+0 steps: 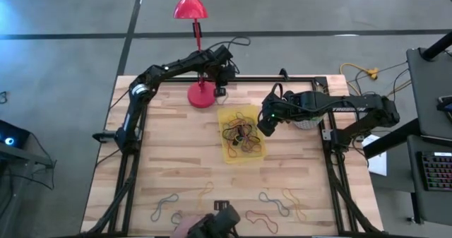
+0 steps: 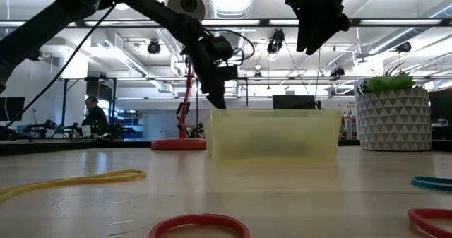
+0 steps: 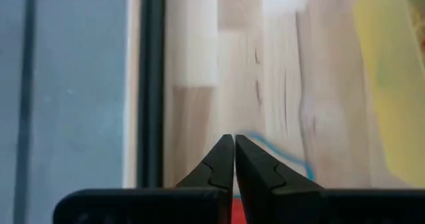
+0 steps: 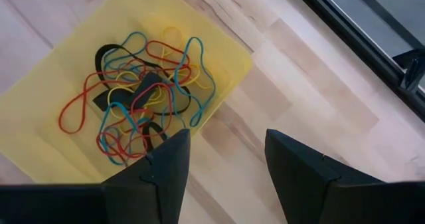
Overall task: Pick and place rubber bands into bin
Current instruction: Put the blue rubber band into the yellow bin
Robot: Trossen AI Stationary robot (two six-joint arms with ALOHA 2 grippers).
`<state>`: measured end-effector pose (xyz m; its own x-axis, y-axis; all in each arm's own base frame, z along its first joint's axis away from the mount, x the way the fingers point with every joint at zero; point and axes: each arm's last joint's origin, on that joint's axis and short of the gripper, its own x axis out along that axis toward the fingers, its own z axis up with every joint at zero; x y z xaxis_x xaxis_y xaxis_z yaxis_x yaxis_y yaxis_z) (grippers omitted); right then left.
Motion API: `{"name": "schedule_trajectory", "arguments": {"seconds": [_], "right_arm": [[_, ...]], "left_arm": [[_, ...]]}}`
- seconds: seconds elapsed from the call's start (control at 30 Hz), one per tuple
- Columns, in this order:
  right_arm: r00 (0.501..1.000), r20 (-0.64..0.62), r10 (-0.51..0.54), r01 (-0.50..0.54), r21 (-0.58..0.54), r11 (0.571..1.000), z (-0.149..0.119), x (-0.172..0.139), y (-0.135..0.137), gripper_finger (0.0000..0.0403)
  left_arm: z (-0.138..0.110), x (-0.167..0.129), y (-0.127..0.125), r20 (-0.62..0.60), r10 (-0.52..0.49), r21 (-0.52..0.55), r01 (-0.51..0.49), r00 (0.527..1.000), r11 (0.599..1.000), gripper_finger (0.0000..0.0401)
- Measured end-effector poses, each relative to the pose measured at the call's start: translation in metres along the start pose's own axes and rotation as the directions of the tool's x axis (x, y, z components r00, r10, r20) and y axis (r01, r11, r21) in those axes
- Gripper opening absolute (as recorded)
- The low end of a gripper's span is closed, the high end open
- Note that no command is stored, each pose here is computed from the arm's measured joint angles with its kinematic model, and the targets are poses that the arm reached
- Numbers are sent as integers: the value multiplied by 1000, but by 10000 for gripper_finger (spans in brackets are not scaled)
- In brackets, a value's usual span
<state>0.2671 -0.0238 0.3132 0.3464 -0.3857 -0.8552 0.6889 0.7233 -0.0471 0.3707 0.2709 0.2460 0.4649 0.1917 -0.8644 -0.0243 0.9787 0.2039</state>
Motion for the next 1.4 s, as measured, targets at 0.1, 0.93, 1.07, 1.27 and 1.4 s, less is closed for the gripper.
{"name": "schedule_trajectory", "arguments": {"seconds": [0.1,0.93,1.07,1.27,1.4], "right_arm": [[1000,3,-5,5,-8,1000,0,0,0,183],[1000,4,-6,6,8,1000,0,0,0,183],[1000,3,-6,6,7,1000,0,0,0,183],[1000,-3,-11,11,3,1000,-1,1,0,183],[1000,-9,-15,15,0,1000,-2,2,-1,183]], "left_arm": [[-2,9,1,-6,-6,-12,5,1000,1000,0],[-47,67,24,-110,-121,-286,85,987,954,120],[-48,71,22,-126,-120,-285,80,985,955,141],[-49,75,22,-122,-120,-270,84,985,959,132],[-48,78,21,-118,-108,-226,79,987,971,88]]}}
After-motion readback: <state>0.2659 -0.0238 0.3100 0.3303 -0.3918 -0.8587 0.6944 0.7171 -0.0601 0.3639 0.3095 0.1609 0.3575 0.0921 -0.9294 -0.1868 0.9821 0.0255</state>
